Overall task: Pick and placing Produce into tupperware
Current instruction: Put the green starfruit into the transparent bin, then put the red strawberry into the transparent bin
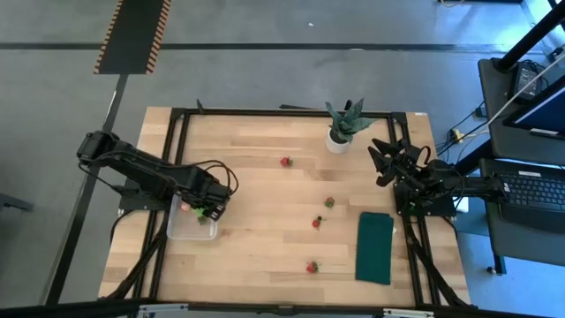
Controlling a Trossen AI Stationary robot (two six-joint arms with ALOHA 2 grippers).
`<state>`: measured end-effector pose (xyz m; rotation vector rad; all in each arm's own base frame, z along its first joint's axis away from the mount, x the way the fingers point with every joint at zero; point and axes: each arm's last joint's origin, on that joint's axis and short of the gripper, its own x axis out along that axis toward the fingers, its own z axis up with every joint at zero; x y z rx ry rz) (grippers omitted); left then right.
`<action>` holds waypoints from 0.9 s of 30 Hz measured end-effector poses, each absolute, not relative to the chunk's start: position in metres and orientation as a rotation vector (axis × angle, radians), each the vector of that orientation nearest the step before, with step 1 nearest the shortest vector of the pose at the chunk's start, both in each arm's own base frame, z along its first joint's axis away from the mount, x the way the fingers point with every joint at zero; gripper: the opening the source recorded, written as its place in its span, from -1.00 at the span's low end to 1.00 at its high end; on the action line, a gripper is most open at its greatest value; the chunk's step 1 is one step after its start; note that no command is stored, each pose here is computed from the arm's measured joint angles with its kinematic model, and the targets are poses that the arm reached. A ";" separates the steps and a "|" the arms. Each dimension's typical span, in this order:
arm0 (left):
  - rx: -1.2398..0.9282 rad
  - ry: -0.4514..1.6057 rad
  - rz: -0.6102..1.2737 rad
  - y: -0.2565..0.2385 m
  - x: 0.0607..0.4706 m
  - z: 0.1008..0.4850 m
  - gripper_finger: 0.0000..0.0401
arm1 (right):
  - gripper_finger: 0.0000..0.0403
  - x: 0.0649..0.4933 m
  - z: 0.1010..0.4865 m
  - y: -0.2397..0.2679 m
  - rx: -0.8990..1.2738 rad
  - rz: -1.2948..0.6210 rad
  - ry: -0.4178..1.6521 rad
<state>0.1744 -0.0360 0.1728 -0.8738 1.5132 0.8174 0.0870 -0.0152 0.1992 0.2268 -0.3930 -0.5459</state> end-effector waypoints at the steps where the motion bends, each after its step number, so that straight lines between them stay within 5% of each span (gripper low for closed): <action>1: -0.875 1.510 0.815 -0.036 0.175 0.173 0.14 | 0.01 0.087 0.199 -0.015 0.227 -0.546 -0.394; 21: -0.869 1.515 0.797 -0.036 0.176 0.174 0.20 | 0.01 0.087 0.199 -0.015 0.228 -0.546 -0.396; 27: -0.765 1.412 0.692 -0.041 0.189 0.202 0.18 | 0.01 0.087 0.200 -0.015 0.230 -0.545 -0.401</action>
